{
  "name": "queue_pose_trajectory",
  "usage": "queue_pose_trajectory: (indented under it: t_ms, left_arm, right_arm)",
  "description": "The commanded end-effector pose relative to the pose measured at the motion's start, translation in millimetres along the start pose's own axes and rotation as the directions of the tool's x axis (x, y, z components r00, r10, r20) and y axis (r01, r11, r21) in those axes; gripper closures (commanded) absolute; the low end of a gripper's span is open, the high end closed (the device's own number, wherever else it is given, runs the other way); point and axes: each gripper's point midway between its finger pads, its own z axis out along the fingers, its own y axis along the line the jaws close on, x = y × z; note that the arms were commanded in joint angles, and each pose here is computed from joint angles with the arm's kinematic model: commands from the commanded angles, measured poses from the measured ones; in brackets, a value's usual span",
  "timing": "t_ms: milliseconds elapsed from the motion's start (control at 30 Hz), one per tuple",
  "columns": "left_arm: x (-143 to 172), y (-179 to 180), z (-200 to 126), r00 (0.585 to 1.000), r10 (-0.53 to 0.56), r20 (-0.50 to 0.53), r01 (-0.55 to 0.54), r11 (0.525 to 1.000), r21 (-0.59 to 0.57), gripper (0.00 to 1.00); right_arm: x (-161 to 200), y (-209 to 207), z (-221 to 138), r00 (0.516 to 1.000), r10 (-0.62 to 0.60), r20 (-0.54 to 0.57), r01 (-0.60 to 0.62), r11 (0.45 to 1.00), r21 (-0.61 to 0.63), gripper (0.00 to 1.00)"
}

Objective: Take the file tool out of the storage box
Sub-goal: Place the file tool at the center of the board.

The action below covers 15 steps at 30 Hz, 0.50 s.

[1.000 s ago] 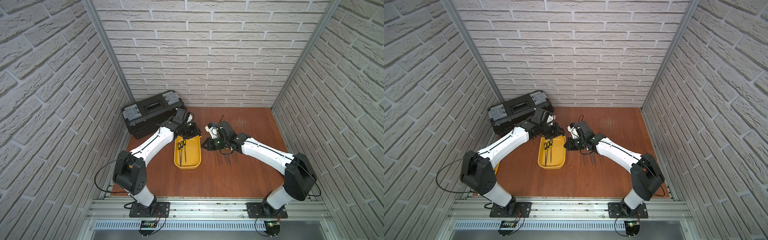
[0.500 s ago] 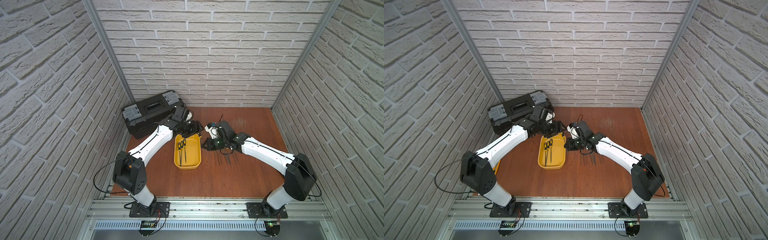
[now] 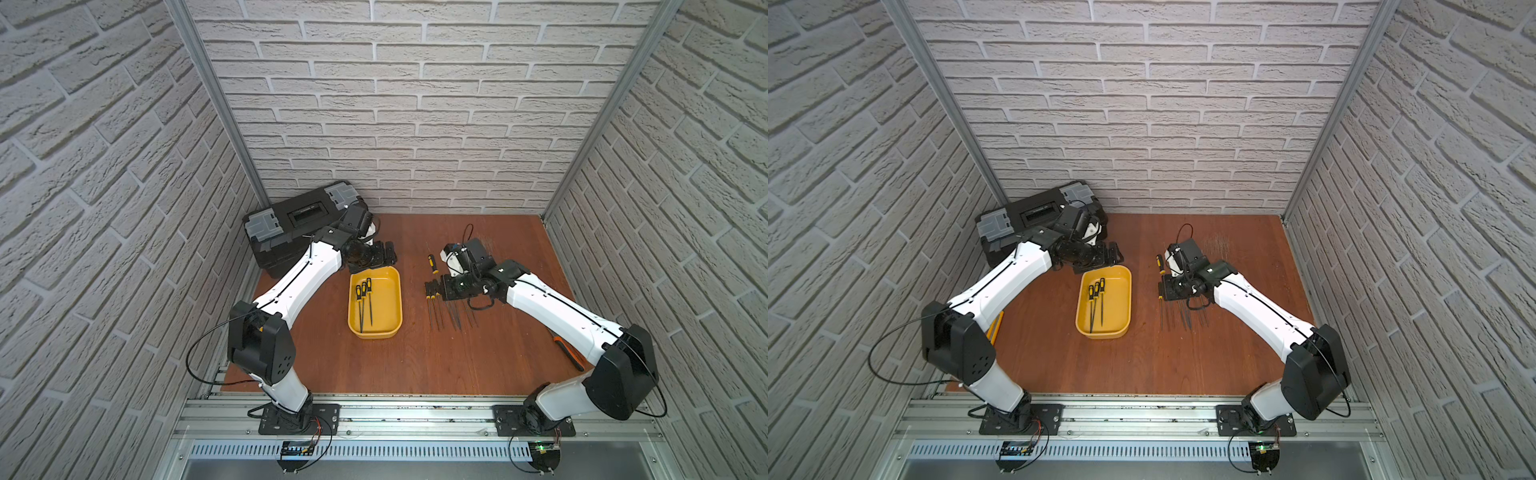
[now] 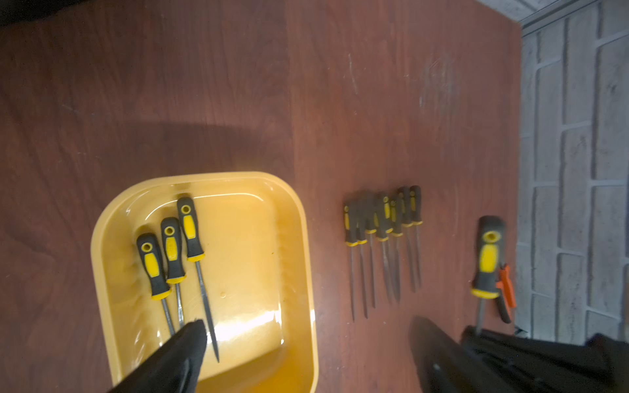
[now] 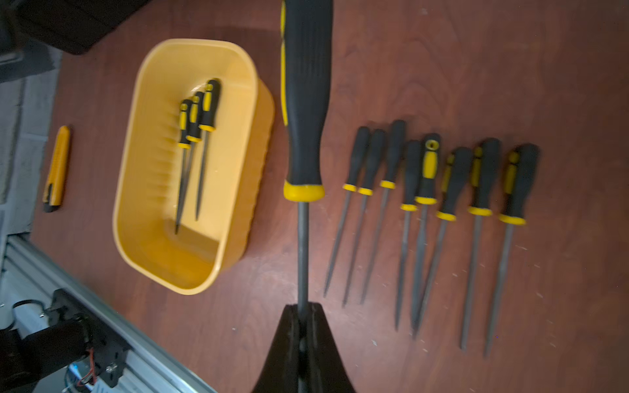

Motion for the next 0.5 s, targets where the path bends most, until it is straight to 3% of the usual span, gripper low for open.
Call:
queue_pose_trajectory:
  t_ms: [0,233,467]
  left_arm:
    - [14.4,22.2,15.7,0.997,0.036,-0.072,-0.043,0.994,-0.098,0.02]
    - [25.4,33.5,40.4,0.992,0.029,-0.120,-0.046,0.989,-0.138,0.02]
    - [31.3,38.6,43.3,0.990,0.034,-0.135,-0.055,0.986,-0.155,0.03]
  right_arm:
    - [19.1,-43.1,-7.7,0.999,-0.006,-0.047,0.013,0.990,0.143,0.97]
    - [33.1,-95.1,-10.7,0.995,0.009,-0.098,0.021,0.953,0.302,0.97]
    - [42.3,-126.7,1.2,0.988,0.062,-0.144,-0.010,0.940,0.341,0.97]
